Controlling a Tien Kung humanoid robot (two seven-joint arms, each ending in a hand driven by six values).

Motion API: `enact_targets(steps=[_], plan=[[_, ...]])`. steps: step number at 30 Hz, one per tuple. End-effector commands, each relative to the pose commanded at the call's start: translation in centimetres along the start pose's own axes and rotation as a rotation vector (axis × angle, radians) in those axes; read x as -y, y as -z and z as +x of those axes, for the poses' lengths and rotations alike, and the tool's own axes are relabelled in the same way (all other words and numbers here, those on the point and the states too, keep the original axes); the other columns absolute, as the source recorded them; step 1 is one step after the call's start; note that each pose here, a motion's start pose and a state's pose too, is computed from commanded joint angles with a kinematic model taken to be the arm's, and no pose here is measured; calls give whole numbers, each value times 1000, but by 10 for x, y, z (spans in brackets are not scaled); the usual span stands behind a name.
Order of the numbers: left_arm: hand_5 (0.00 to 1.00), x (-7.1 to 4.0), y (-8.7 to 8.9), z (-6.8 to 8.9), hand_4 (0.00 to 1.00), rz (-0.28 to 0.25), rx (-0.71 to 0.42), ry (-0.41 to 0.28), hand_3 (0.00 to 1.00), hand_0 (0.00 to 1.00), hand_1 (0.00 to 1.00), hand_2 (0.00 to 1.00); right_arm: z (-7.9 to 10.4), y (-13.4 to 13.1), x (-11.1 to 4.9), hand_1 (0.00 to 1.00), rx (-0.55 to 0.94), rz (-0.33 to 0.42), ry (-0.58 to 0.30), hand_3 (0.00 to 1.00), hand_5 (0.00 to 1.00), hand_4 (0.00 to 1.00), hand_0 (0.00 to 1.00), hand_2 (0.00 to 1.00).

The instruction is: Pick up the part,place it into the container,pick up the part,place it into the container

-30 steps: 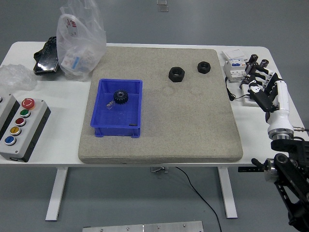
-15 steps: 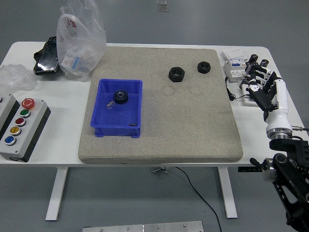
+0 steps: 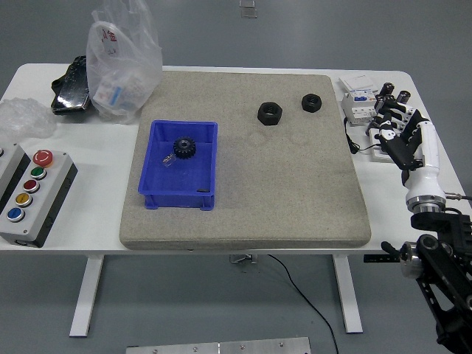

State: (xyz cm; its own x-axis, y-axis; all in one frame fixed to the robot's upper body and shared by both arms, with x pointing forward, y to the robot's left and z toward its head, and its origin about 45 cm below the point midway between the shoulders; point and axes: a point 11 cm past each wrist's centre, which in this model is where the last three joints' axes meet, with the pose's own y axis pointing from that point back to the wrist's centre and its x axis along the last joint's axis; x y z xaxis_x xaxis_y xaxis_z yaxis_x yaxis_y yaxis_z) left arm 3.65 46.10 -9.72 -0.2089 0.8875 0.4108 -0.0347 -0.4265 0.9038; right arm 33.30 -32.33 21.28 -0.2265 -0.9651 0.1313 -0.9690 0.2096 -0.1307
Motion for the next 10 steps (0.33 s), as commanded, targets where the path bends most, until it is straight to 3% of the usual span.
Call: enact_targets(steps=[10], plan=[[368, 0, 1, 0, 758, -2, -4, -1, 643, 663, 554, 560, -3, 2, 0, 582, -10, 5, 15, 639, 142, 465, 447, 625]])
